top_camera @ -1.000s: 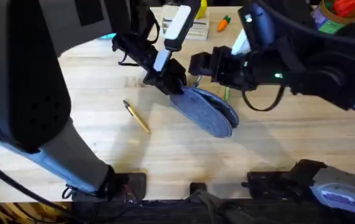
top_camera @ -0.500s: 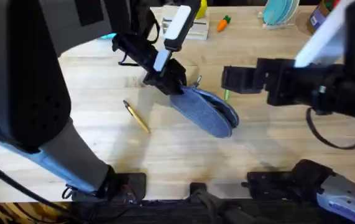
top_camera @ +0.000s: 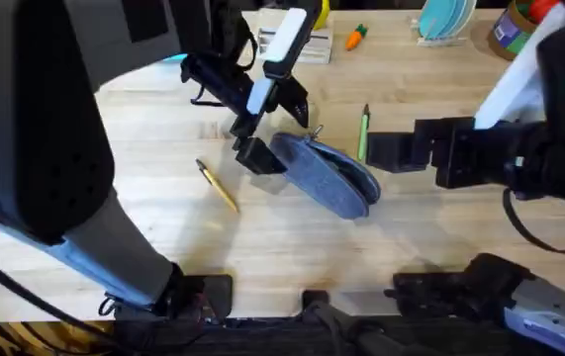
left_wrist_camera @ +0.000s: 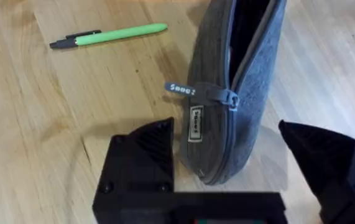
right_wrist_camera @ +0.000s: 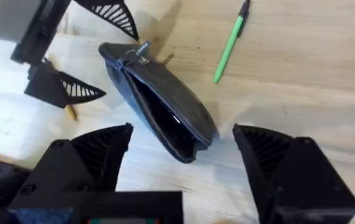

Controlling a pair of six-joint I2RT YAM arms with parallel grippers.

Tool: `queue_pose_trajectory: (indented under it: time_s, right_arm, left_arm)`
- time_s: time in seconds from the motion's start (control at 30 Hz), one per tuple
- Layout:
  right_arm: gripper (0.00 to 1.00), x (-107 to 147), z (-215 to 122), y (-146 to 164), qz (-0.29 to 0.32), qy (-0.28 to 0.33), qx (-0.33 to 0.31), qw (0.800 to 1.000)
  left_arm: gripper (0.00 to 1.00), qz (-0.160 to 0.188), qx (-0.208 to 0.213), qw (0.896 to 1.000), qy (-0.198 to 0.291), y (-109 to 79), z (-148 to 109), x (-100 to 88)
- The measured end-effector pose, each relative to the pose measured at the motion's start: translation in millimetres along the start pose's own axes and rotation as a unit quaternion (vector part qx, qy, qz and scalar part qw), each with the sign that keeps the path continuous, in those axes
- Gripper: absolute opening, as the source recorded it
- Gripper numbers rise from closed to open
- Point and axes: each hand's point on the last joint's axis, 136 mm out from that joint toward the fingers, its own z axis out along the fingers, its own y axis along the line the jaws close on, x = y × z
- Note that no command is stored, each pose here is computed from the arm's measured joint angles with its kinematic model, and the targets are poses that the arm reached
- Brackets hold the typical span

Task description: Unzip the bag, pick up the pens from the table one at a time and place them inside, then zip the bag closed.

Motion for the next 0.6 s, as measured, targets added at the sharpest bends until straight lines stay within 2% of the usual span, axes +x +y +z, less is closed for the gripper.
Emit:
queue_pose_trajectory:
  time_s: [0.13,0.17,0.27,0.37,0.47,0.6]
  right_arm:
    - [0.997,3,3,9,-0.042,0.013,-0.022,0.999]
    - [0.997,10,5,17,-0.074,0.034,-0.044,0.996]
    - [0.997,17,10,24,-0.100,0.058,-0.061,0.991]
    - [0.997,22,15,28,-0.121,0.075,-0.069,0.987]
    - [0.997,24,18,29,-0.139,0.083,-0.073,0.984]
    - [0.997,25,18,30,-0.155,0.083,-0.076,0.981]
  left_arm:
    - [0.993,0.000,0.000,1.000,0.001,-0.1,0,0.3]
    - [0.993,-0.023,0.020,1.000,0.008,-10.6,-3,1.2]
    - [0.993,-0.043,0.034,0.998,0.028,-17.8,-16,0.8]
    - [0.993,-0.044,0.014,0.998,0.051,-16.5,-49,-9.2]
    - [0.993,-0.038,-0.026,0.997,0.067,-18.4,-89,-27.4]
    - [0.993,-0.038,-0.072,0.994,0.077,-30.6,-130,-48.4]
